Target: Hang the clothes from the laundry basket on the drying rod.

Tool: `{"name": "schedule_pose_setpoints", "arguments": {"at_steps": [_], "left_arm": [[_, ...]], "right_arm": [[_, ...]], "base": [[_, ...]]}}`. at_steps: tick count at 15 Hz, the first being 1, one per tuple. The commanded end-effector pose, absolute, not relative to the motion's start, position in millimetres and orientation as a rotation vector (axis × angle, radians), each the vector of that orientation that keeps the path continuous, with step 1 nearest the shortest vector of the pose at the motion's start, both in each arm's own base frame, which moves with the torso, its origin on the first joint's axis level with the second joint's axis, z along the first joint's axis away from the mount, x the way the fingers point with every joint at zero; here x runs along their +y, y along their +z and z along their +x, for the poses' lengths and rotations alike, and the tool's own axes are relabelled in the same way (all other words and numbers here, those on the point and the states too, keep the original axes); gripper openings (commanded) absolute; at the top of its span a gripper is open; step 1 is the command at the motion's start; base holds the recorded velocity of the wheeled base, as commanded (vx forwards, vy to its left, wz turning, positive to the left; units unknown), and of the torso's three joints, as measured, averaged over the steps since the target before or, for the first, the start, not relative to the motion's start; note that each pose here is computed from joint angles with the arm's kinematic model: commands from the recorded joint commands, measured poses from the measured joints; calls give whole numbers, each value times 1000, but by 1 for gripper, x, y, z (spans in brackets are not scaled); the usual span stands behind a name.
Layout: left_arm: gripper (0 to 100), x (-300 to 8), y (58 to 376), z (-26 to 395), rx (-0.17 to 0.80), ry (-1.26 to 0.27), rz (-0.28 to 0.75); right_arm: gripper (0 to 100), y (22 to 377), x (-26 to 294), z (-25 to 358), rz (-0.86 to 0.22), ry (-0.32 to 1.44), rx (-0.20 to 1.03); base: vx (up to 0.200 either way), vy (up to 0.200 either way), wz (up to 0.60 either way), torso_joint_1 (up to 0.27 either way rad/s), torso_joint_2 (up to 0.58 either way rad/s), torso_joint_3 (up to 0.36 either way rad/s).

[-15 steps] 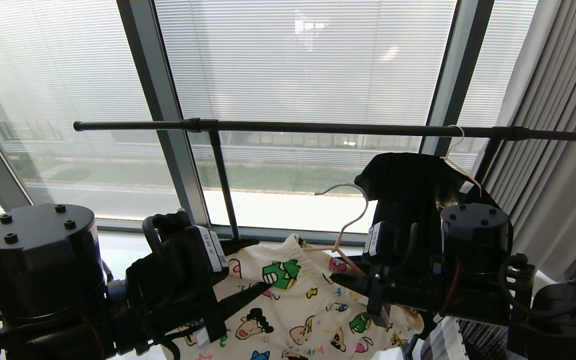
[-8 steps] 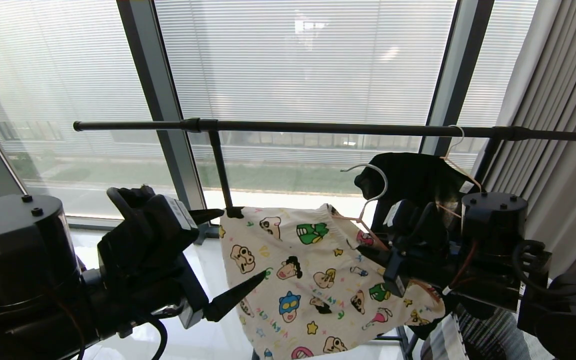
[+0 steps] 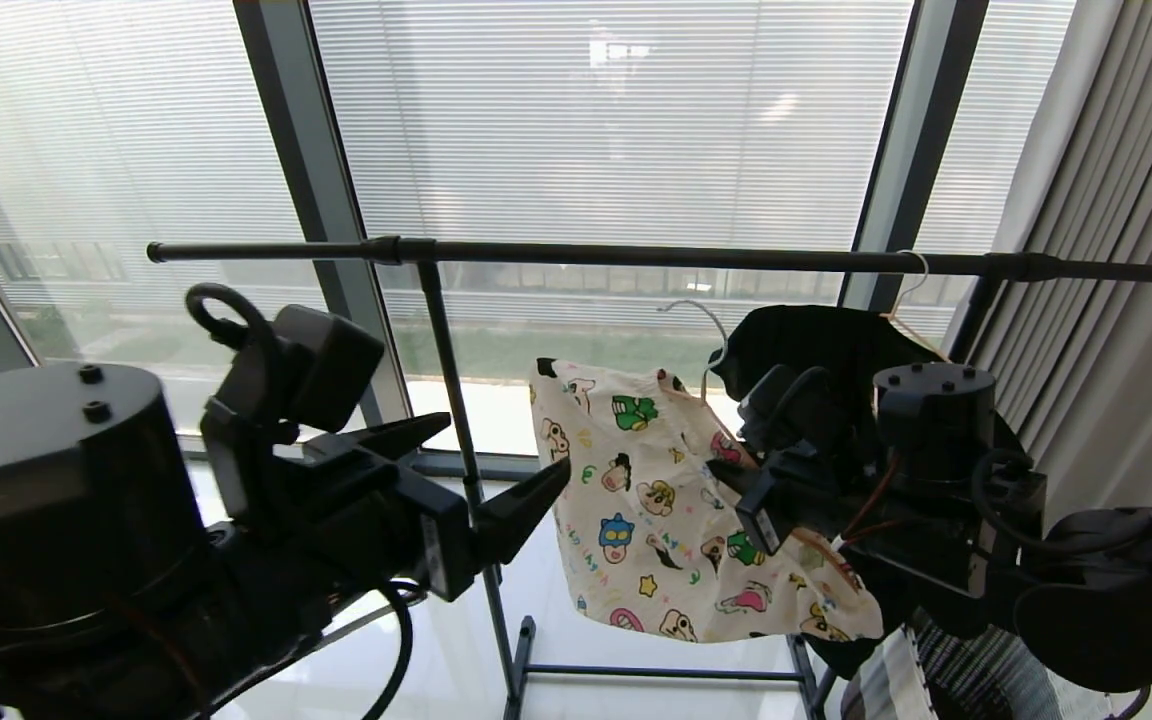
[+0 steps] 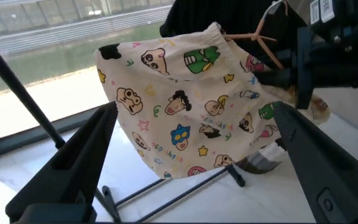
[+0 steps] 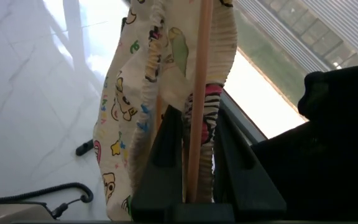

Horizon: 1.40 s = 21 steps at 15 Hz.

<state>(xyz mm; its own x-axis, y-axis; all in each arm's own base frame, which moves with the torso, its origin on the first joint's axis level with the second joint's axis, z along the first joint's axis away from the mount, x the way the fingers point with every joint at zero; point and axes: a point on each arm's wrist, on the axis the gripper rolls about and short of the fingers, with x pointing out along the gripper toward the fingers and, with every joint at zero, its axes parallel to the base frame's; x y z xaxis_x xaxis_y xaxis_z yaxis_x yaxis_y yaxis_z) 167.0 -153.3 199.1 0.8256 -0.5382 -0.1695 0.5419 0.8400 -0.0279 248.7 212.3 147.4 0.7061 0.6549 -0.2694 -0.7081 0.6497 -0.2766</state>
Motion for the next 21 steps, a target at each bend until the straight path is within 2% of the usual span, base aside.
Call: {"name": "schedule_pose_setpoints", "arguments": {"at_steps": [1,4,8,10,14,21], "left_arm": [[100,-208,175,187,270,-537,17],[100,-221,157,197,324,-530,36],[100,-228,159,208,352,-491,-121],[100,-223,158,220,353,-443,-148],[100,-214,158,240,342,-377,-165],[100,-215,149,244,355,-326,-147]], "right_arm": [[0,147,223,258,-377,776,148],[0,153,235,257,-347,797,126],[0,155,246,249,-335,834,116],[0,156,249,245,-335,847,110],[0,157,256,237,-336,879,101],[0,162,257,232,-331,888,86]], "base": [[0,0,0,0,0,0],[0,0,0,0,0,0],[0,0,0,0,0,0],[0,0,0,0,0,0],[0,0,0,0,0,0],[0,0,0,0,0,0]]}}
